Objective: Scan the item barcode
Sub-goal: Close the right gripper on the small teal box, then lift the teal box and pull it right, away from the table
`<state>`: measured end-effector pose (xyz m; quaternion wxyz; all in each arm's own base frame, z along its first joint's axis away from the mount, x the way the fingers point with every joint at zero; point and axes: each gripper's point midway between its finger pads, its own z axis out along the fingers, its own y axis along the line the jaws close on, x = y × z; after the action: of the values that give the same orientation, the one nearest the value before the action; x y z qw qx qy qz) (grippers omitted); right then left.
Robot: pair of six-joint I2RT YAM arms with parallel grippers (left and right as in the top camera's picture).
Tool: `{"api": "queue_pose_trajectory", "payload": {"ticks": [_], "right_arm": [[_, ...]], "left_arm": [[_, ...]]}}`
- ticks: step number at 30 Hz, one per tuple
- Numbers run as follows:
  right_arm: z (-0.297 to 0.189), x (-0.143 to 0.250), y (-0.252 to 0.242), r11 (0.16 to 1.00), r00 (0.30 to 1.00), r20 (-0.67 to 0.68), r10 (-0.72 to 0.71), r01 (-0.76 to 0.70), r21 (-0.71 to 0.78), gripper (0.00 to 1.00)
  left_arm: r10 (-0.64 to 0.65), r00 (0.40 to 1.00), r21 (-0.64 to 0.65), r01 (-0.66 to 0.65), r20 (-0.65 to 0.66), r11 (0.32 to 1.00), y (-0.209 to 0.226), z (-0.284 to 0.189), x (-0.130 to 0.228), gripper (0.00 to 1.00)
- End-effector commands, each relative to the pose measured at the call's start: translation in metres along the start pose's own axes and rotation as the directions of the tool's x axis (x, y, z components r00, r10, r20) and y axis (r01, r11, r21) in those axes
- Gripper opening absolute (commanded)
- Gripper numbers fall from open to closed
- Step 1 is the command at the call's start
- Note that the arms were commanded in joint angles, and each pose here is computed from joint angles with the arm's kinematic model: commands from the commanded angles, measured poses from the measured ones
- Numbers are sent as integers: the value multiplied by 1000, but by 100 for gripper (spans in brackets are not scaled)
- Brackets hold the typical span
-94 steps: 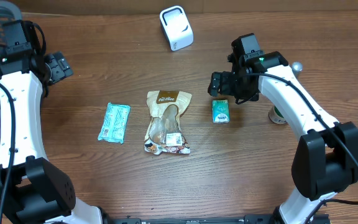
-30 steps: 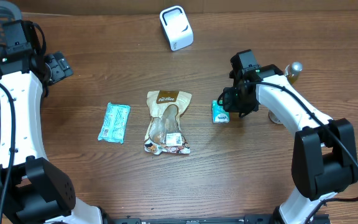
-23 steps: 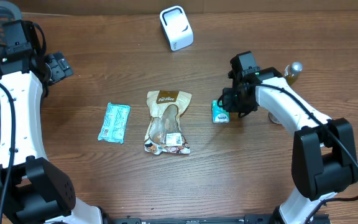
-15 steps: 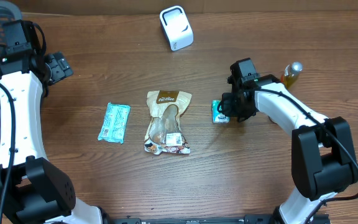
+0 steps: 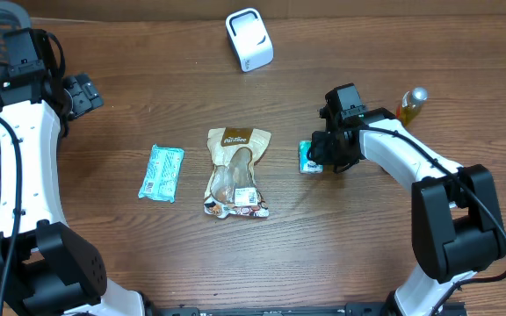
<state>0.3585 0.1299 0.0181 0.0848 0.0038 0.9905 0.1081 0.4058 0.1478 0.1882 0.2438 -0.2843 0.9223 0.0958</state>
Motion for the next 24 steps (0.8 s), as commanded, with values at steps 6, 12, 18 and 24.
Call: {"api": "queue_pose_trajectory", "payload": {"ticks": [6, 12, 18, 24], "right_arm": [[-12, -10, 10, 999, 1000, 23, -8, 9, -41, 22], [-17, -15, 15, 998, 1000, 29, -9, 11, -55, 33], [-16, -12, 14, 999, 1000, 18, -8, 9, -52, 44], [-7, -3, 9, 999, 1000, 7, -6, 6, -48, 43]], "left_arm": [[8, 1000, -4, -7, 30, 1000, 1, -8, -8, 100], [8, 1000, -4, -7, 30, 1000, 1, -8, -8, 100], [8, 1000, -4, -7, 30, 1000, 1, -8, -8, 99], [8, 1000, -4, -7, 30, 1000, 1, -8, -8, 99]]}}
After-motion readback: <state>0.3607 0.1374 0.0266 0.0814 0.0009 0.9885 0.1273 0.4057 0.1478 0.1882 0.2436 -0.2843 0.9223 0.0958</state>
